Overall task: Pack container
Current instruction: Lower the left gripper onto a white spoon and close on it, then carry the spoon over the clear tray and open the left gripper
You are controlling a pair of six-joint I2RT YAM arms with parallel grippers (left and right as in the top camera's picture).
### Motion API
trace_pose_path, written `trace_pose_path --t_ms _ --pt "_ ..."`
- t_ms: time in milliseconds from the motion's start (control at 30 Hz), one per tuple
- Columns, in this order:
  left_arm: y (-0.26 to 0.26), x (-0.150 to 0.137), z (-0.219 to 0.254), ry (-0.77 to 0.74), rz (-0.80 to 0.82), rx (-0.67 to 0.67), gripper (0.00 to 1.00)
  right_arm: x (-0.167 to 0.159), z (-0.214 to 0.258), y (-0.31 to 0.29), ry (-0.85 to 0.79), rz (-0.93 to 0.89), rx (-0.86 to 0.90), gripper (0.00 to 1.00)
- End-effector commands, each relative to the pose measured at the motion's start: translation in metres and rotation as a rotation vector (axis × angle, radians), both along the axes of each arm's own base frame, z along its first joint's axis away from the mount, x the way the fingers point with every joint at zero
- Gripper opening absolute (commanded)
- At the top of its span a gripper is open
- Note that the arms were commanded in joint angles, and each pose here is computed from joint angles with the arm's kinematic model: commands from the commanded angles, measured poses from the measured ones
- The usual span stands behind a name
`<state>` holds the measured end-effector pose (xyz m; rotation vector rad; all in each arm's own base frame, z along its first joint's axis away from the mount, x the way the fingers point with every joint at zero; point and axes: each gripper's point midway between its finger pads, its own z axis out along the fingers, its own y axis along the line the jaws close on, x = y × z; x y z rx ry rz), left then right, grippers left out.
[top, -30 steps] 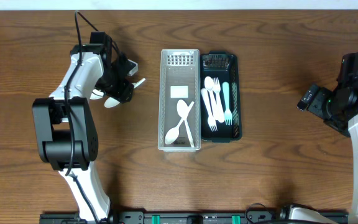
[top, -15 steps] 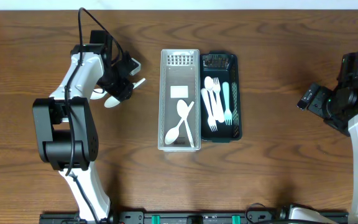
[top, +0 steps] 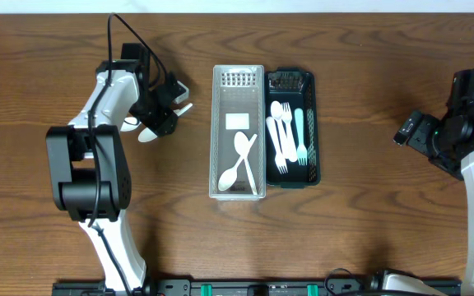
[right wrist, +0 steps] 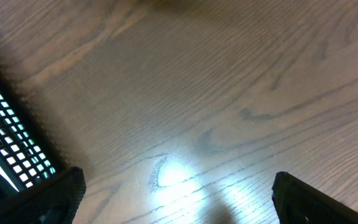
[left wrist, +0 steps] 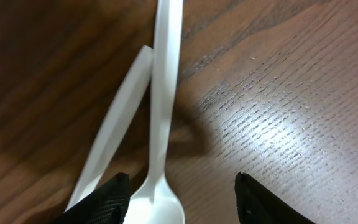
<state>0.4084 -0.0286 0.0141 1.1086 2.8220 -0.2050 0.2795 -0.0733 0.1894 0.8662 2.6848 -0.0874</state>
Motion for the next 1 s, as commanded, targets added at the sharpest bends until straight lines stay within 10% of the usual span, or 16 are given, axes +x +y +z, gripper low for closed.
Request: trace_pose_path --t_ms 0,233,367,967 --pt "-0.007 -0.011 -0.018 0.060 -0.019 -0.024 0.55 -0.002 -0.001 -0.005 0.009 -0.007 -0.014 0.99" --pt "-0.009 -0.014 -0.024 0.078 -0.023 -0.024 0.41 -0.002 -0.001 -0.005 0.009 -0.007 -0.014 0.99" --pt "-0.008 -0.022 -0.024 0.116 0.006 -0.024 0.06 -0.002 -0.001 -0.005 0.009 -0.007 -0.014 0.99" --pt "-0.058 -0.060 0.130 0.047 0.358 -0.079 0.06 -0.004 -0.002 -0.004 0.017 -0.007 -0.011 0.99"
